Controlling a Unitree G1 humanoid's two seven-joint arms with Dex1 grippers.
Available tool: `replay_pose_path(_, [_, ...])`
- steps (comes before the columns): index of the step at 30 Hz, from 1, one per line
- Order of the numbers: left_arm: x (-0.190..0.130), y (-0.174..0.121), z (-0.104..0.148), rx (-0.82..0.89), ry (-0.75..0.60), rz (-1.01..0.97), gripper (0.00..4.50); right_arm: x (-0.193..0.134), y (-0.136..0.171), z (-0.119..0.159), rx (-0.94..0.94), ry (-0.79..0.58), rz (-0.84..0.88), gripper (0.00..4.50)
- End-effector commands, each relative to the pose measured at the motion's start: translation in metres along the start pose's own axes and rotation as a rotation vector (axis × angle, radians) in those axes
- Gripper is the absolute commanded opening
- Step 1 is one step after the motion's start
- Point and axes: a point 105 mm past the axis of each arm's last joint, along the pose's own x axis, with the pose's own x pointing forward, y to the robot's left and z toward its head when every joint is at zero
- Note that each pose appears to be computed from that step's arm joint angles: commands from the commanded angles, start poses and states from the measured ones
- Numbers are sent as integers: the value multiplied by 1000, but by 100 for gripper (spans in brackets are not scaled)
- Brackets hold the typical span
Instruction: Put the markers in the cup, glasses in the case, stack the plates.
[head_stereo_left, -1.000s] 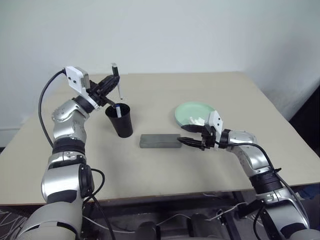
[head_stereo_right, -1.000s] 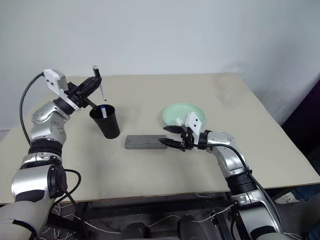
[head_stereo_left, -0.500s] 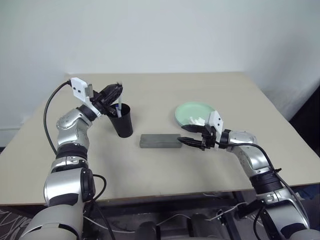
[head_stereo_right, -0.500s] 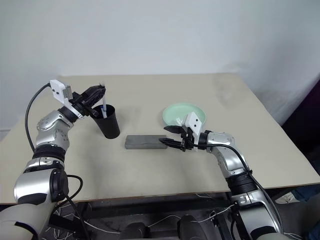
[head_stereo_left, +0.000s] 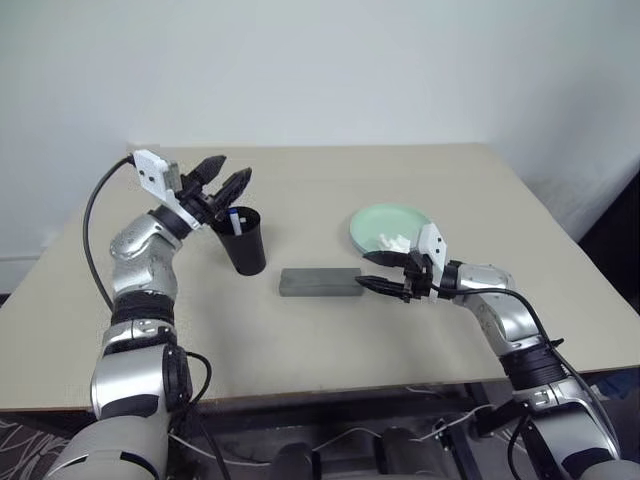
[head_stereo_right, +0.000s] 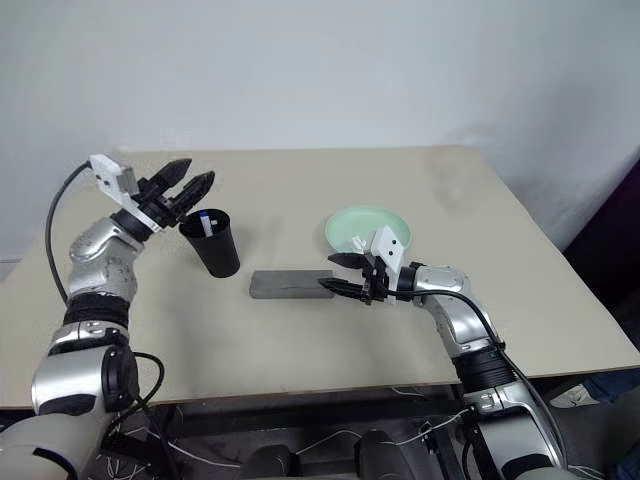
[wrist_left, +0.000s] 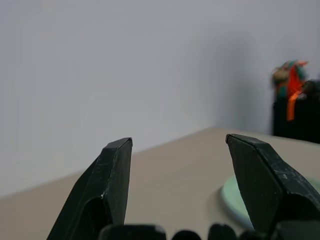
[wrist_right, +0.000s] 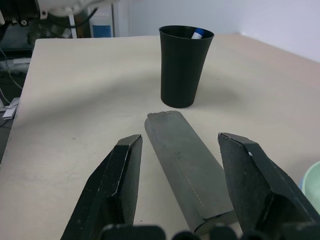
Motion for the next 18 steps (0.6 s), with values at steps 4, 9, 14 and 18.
replay_pose_path(4, [-22,-48,4,-4,65,-157,314,-10,-8,14,-33,-26,-28,263])
replay_pose_path(9, [-46,-61,-15,-5,123,-70,314,-23,-16,5,3,-9,-87,263])
replay_pose_path(14, [-72,-63,-47,15,204,75,314,-45,-21,-24,65,57,-166,263])
replay_pose_path(18, [-86,-53,-61,48,224,192,314,-64,-37,-35,71,82,-258,263])
